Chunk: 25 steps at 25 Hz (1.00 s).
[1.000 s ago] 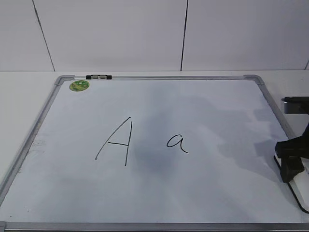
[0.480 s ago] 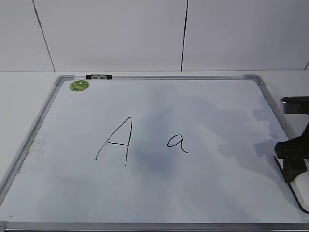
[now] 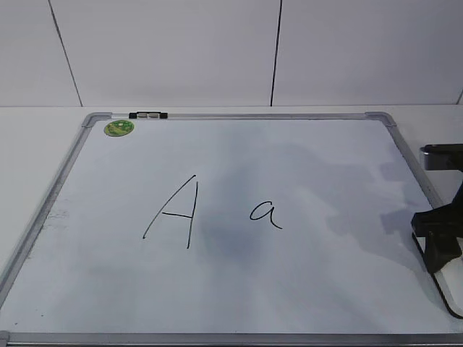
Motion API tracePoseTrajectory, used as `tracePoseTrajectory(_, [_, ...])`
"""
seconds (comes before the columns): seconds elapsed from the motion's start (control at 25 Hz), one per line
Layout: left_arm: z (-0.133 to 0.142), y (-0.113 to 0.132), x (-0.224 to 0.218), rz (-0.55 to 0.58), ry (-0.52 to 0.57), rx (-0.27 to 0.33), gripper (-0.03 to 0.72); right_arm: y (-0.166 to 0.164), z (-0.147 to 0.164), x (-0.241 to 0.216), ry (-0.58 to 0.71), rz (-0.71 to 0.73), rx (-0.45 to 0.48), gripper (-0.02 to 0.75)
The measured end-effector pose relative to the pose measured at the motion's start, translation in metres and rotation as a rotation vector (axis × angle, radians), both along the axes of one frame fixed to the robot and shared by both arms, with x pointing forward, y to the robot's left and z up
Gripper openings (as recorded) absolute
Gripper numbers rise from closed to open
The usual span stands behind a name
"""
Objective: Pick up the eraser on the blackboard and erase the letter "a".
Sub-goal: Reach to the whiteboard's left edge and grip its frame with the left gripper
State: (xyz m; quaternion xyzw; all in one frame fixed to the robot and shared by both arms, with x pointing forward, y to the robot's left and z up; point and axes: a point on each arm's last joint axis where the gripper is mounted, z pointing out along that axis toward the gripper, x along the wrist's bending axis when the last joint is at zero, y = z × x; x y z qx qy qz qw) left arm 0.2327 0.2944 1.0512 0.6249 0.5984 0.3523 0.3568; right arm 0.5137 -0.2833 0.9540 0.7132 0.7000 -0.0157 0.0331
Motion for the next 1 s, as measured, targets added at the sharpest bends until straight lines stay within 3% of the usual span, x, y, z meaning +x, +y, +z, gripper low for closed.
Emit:
tracePoseTrajectory(0.48, [0.000, 0.000, 0.000, 0.000, 0.000, 0.000, 0.245, 0.003, 0.007, 0.002, 0.030, -0.027, 0.028, 0.536])
tracePoseTrajectory(1.0, [0.000, 0.000, 0.000, 0.000, 0.000, 0.000, 0.245, 0.020, 0.079, 0.010, -0.100, 0.034, 0.045, 0.535])
